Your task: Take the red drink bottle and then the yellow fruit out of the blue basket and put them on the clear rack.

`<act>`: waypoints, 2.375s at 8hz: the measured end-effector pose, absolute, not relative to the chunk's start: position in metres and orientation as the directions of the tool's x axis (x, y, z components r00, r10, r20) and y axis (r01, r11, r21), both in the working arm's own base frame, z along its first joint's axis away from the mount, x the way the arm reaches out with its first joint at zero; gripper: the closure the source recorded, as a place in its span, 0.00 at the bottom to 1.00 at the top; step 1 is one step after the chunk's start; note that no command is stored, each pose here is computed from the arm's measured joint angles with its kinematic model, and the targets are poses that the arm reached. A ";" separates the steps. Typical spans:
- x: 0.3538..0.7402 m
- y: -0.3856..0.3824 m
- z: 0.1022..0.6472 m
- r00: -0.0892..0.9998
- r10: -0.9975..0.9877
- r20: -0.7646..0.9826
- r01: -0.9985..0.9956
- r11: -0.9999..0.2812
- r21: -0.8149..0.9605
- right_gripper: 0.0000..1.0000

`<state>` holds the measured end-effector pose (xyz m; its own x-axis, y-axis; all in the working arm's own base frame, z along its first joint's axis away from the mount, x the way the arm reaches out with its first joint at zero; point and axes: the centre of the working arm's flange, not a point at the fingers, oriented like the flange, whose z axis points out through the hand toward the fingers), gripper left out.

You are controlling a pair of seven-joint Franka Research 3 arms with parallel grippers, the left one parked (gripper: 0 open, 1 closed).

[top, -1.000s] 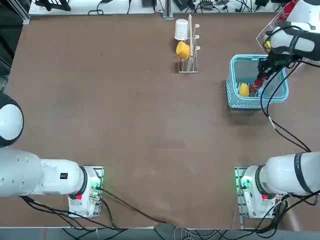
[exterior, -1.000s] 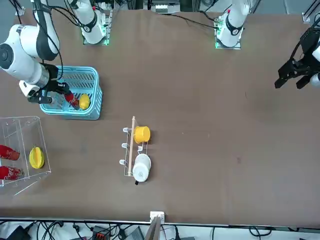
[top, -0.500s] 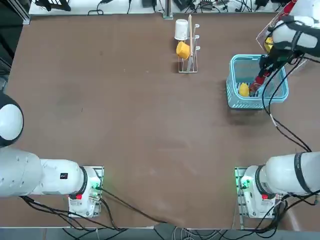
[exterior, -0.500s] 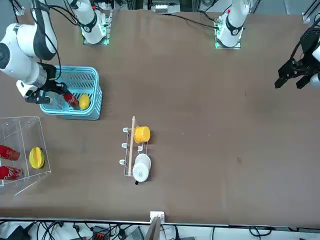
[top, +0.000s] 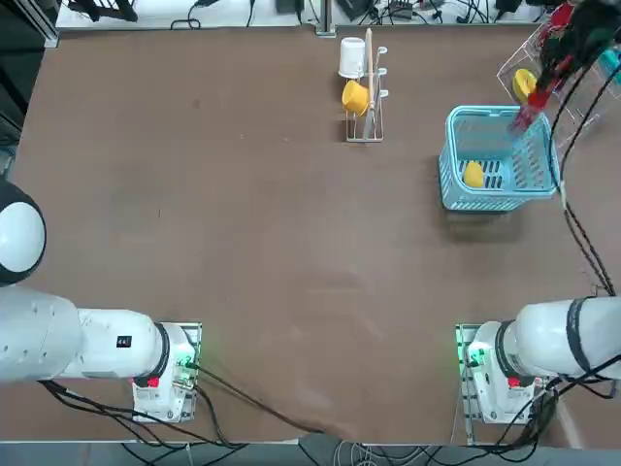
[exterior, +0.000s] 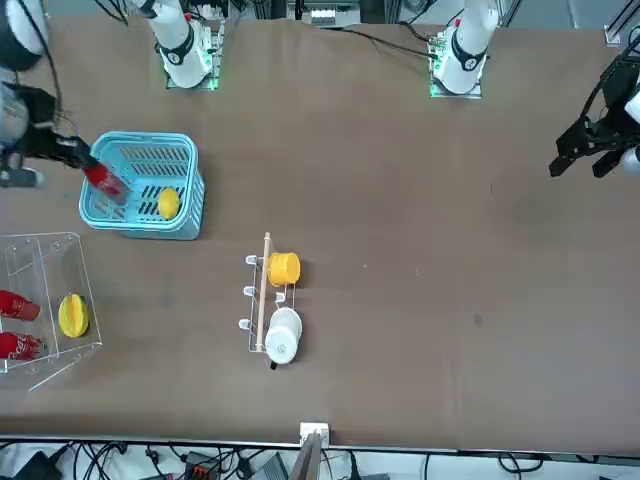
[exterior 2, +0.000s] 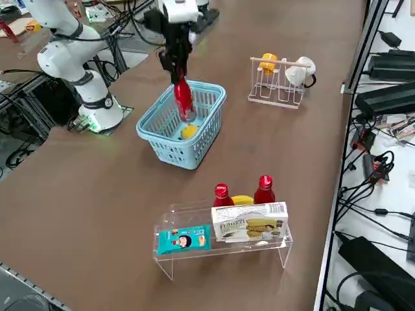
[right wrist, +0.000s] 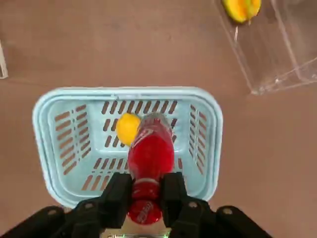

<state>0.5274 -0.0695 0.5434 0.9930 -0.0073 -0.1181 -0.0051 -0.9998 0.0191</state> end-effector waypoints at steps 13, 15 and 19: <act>0.617 -0.311 0.481 0.753 0.642 -0.146 0.658 -0.744 0.120 0.63; 0.621 -0.317 0.470 0.751 0.644 -0.144 0.659 -0.741 0.125 0.63; 0.624 -0.325 0.448 0.752 0.642 -0.148 0.658 -0.744 0.117 0.63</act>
<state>0.6245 -0.3250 0.4482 0.7523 0.6421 -0.1477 0.6580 -0.7439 0.1168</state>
